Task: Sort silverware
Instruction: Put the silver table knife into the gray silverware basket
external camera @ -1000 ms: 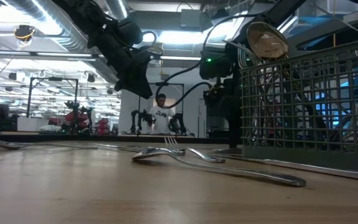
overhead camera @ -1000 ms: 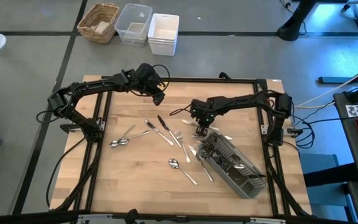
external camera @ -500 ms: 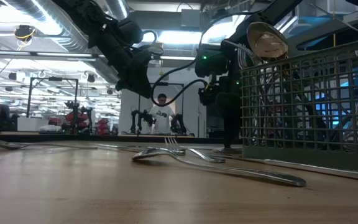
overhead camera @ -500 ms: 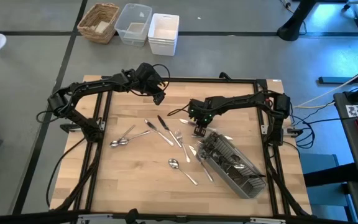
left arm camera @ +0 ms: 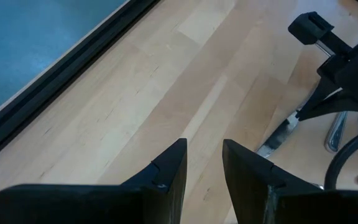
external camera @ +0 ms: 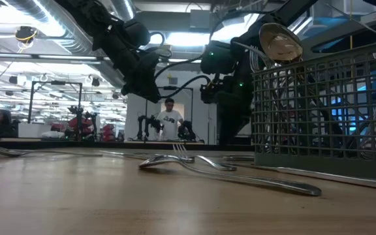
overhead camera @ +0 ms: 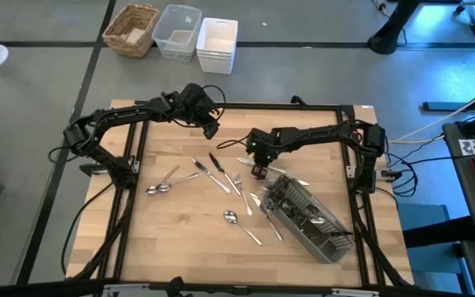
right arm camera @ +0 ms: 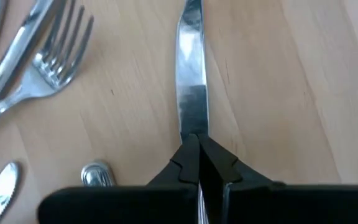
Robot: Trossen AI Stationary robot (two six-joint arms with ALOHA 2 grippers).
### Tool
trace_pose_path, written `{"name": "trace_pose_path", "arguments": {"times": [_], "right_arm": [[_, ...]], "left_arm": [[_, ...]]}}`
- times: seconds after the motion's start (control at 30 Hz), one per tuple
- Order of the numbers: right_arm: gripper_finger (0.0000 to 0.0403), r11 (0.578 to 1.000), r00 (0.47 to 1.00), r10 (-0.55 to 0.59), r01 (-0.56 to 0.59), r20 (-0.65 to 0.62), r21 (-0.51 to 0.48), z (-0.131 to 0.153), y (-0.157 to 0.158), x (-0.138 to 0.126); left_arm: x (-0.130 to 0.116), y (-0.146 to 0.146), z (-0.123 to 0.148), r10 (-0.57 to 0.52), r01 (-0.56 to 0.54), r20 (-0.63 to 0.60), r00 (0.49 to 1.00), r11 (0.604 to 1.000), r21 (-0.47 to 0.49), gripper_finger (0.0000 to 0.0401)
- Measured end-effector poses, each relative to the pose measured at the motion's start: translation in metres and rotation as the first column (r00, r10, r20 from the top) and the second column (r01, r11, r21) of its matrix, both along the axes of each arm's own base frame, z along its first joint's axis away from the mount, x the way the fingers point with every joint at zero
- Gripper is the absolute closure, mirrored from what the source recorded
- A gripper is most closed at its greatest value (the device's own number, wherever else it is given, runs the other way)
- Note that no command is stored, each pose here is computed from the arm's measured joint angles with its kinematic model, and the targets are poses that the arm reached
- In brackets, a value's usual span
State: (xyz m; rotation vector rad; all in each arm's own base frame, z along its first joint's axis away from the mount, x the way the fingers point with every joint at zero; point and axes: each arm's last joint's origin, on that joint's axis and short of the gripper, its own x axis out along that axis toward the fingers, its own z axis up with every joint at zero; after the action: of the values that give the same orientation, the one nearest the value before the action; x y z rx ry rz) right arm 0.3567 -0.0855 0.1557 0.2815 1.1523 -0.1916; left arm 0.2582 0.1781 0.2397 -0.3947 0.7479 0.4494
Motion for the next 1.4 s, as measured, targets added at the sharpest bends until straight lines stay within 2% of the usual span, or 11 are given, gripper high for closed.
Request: {"name": "trace_pose_path", "arguments": {"times": [0.27, 0.4, 0.57, 0.73, 0.9, 1.0, 1.13, 1.3, 1.4], "right_arm": [[0.04, 0.996, 0.996, -0.068, 0.071, -0.06, 0.047, 0.004, 0.002, -0.008], [0.039, 0.996, 0.992, -0.066, 0.073, -0.105, 0.056, 0.002, 0.003, -0.012], [0.0331, 0.993, 0.992, -0.05, 0.062, -0.116, 0.099, 0.002, 0.005, -0.013], [0.0262, 0.993, 0.992, -0.049, 0.061, -0.118, 0.097, 0.002, 0.005, -0.013], [0.0235, 0.997, 0.986, -0.051, 0.059, -0.158, 0.046, -0.011, 0.003, -0.012], [0.0236, 0.998, 0.984, -0.033, 0.04, -0.172, 0.038, -0.016, 0.003, -0.011], [0.0253, 0.999, 0.982, -0.022, 0.029, -0.188, 0.033, -0.02, 0.002, -0.01], [0.0307, 0.999, 0.981, -0.022, 0.03, -0.192, 0.035, -0.022, 0.002, -0.011], [0.035, 0.999, 0.981, -0.024, 0.032, -0.192, 0.039, -0.022, 0.002, -0.011]], "left_arm": [[0.0, 0.0, 0.0, 0.0, 0.0, 0.0, 1.0, 1.0, 0.0, 0.0306], [0.0, 0.0, 0.0, 0.0, 0.0, 0.0, 1.0, 1.0, 0.0, 0.0306], [0.0, 0.0, 0.0, 0.0, 0.0, 0.0, 1.0, 1.0, 0.0, 0.0306], [0.001, 0.0, 0.0, -0.004, 0.004, 0.004, 1.0, 1.0, 0.002, 0.0306], [0.005, -0.008, 0.0, -0.072, 0.072, -0.002, 0.997, 0.997, 0.025, 0.0306], [0.011, -0.017, 0.001, -0.188, 0.188, -0.002, 0.982, 0.981, 0.05, 0.0306], [0.018, -0.031, 0.001, -0.332, 0.332, -0.016, 0.943, 0.938, 0.097, 0.0306], [0.026, -0.045, -0.002, -0.46, 0.462, -0.046, 0.886, 0.876, 0.141, 0.0306], [0.027, -0.048, -0.001, -0.479, 0.48, -0.046, 0.877, 0.863, 0.156, 0.0306]]}}
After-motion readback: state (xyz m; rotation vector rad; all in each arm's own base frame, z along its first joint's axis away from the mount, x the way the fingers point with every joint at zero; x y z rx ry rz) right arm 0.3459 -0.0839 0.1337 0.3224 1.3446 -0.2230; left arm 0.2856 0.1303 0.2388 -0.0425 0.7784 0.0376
